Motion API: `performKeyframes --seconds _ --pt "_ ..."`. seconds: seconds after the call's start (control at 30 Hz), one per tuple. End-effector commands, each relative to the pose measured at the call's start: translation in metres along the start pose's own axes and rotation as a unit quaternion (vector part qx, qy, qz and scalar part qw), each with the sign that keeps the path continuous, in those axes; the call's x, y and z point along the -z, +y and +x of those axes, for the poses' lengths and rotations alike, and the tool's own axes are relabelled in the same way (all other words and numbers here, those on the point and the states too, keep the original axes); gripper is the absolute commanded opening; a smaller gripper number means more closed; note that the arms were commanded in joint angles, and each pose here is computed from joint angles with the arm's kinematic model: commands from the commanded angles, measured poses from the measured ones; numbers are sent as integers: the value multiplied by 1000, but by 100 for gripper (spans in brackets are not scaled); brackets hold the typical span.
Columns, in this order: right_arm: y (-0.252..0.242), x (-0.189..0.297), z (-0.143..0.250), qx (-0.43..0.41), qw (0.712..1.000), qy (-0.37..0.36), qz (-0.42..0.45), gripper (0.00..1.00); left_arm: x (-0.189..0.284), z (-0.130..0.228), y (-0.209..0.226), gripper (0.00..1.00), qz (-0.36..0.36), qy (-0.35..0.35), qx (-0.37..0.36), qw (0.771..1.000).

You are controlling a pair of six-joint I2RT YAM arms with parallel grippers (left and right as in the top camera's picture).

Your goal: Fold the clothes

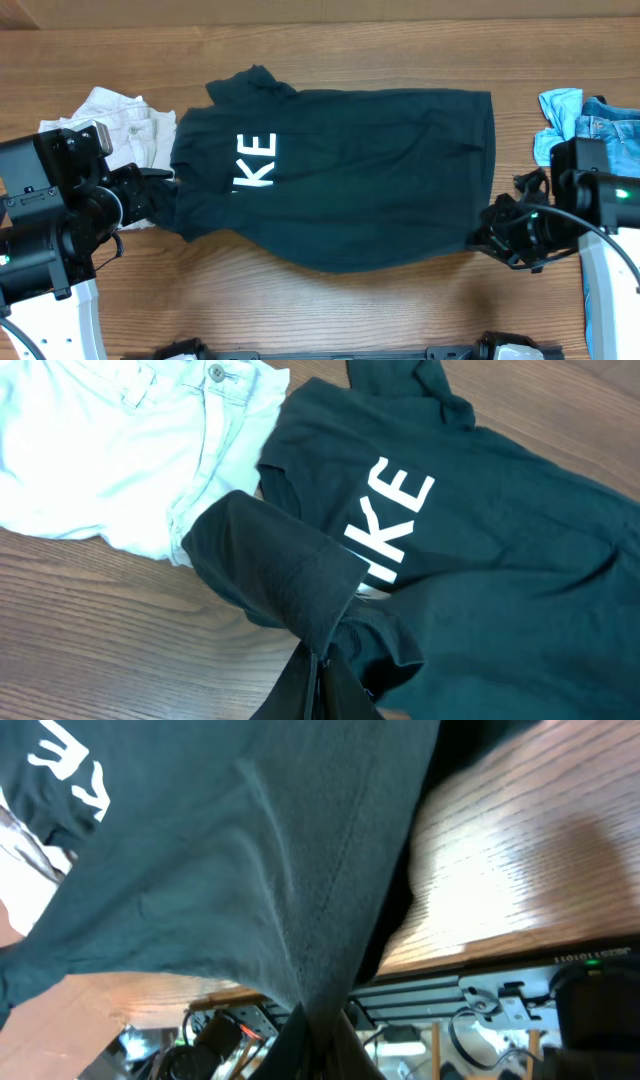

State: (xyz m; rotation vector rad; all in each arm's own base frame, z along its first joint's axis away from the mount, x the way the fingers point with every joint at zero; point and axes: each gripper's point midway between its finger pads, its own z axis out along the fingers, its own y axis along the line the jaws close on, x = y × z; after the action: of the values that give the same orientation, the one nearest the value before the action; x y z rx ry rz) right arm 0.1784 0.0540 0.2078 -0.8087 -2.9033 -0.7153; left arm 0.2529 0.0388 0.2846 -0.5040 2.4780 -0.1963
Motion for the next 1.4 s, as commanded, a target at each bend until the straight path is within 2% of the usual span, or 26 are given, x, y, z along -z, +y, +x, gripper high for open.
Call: performKeyframes --seconds 0.0,0.23,0.43,0.7,0.87,0.97,1.2,1.37 --pt "5 10 -9 20 999 -30 2 4 6 -7 -3 4 -1 -17 -19 1000" --pt "20 -6 -63 32 998 -62 -12 4 0 -16 -3 4 1 -24 -23 999" --pt "18 -59 -119 12 1000 -22 1 4 -22 -14 0 4 -3 17 -25 1000" --pt "14 -126 -159 6 1000 21 3 4 -41 -18 1 4 -1 39 -25 999" --pt "21 -131 -173 39 999 1 -13 33 -44 -23 -4 4 13 34 -33 999" --pt "16 -131 -169 54 998 8 -4 40 -44 -24 -4 4 13 31 -33 999" --pt "-25 -140 -170 47 995 -4 88 44 -44 -24 -4 4 13 31 -33 999" --pt "-30 -163 -173 53 996 -19 66 44 -44 -24 -4 4 13 31 -34 999"
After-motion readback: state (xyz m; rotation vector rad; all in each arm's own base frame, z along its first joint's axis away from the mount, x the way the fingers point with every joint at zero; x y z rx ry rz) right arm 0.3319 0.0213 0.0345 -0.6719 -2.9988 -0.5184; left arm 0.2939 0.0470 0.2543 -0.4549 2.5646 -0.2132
